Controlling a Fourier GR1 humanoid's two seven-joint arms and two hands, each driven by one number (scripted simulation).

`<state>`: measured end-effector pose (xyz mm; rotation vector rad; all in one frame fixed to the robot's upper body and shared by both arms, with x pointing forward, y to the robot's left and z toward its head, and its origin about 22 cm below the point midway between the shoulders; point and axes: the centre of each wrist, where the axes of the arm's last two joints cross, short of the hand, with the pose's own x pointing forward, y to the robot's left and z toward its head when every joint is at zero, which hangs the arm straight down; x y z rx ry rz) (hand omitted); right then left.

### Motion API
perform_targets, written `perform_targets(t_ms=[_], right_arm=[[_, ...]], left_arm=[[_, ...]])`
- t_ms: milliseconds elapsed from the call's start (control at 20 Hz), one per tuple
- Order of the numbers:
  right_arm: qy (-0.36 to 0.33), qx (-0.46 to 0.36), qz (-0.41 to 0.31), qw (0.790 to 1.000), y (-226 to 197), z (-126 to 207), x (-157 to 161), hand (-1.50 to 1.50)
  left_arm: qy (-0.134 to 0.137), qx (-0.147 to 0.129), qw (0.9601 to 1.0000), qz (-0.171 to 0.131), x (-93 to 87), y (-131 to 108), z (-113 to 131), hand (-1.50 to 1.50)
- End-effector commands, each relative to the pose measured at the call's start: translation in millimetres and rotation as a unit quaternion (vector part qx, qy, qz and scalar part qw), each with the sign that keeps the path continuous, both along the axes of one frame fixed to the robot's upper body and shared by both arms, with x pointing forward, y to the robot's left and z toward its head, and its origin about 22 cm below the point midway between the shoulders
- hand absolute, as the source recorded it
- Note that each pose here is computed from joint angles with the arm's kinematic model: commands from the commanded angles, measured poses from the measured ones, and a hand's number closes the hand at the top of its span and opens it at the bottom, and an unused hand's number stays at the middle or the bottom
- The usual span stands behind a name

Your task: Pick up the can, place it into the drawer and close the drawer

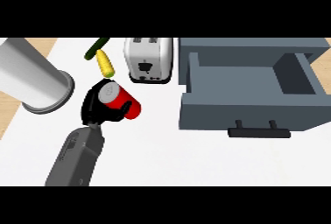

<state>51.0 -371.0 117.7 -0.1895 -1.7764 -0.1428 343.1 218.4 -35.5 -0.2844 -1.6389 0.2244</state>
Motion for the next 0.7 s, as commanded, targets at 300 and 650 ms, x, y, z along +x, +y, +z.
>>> perform_targets(t_ms=[300,650], right_arm=[[-0.004,-0.003,0.002,1.0,2.1,-5.4,4.3,-1.5],[-0.006,0.003,-0.003,1.0,-0.9,8.8,8.9,-1.5]], left_arm=[[-0.027,0.025,0.9993,0.002,-7.1,-52.5,113.1,1.5],[-0.049,0.049,0.9976,0.005,4.3,-87.8,158.5,1.5]])
